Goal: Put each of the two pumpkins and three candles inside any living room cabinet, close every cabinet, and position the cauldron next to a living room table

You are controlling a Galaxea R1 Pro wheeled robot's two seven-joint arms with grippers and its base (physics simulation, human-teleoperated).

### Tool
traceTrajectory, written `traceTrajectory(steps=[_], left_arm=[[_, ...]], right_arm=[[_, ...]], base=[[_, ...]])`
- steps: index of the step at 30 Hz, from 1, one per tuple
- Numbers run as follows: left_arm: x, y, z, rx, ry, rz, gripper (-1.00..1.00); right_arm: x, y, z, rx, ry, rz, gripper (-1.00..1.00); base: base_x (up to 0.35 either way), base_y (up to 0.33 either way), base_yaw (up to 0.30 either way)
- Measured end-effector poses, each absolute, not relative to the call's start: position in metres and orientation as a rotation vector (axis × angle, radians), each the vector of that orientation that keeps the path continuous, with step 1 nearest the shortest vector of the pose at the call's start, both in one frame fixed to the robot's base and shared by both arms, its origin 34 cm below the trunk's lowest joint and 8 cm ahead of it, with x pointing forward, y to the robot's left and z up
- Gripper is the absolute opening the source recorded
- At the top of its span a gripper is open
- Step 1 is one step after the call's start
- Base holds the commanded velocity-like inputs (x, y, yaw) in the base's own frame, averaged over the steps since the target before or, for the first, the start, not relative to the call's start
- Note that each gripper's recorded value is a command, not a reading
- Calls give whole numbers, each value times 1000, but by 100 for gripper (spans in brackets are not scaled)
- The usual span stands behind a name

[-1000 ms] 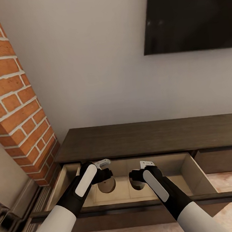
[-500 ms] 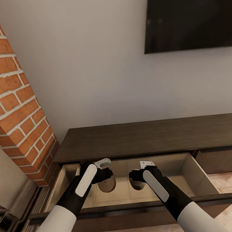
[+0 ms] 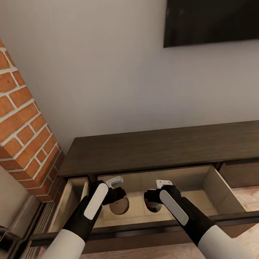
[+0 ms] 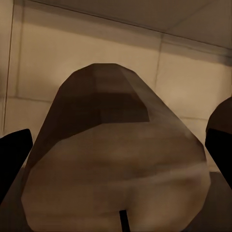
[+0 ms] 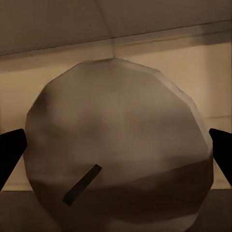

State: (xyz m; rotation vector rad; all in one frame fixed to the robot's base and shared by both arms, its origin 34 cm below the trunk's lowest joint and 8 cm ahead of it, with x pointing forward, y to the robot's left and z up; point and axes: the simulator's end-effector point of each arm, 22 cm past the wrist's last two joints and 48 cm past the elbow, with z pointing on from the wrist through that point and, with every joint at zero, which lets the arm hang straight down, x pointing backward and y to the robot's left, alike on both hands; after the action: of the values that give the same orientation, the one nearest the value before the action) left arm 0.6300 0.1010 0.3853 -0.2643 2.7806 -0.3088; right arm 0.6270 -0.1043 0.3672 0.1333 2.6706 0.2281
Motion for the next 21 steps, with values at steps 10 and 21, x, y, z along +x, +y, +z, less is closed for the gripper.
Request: traceTrajectory(steps=[10,21], left_arm=[[628,102,374,-270,2798,-305,-100],[625,102,362,-275,2818,-303,-100]], right_arm=[[624,-104,356,136,2689,228,-100],[621,-104,345,140,2709,229,-100]], base=[[0,0,0],[0,0,0]])
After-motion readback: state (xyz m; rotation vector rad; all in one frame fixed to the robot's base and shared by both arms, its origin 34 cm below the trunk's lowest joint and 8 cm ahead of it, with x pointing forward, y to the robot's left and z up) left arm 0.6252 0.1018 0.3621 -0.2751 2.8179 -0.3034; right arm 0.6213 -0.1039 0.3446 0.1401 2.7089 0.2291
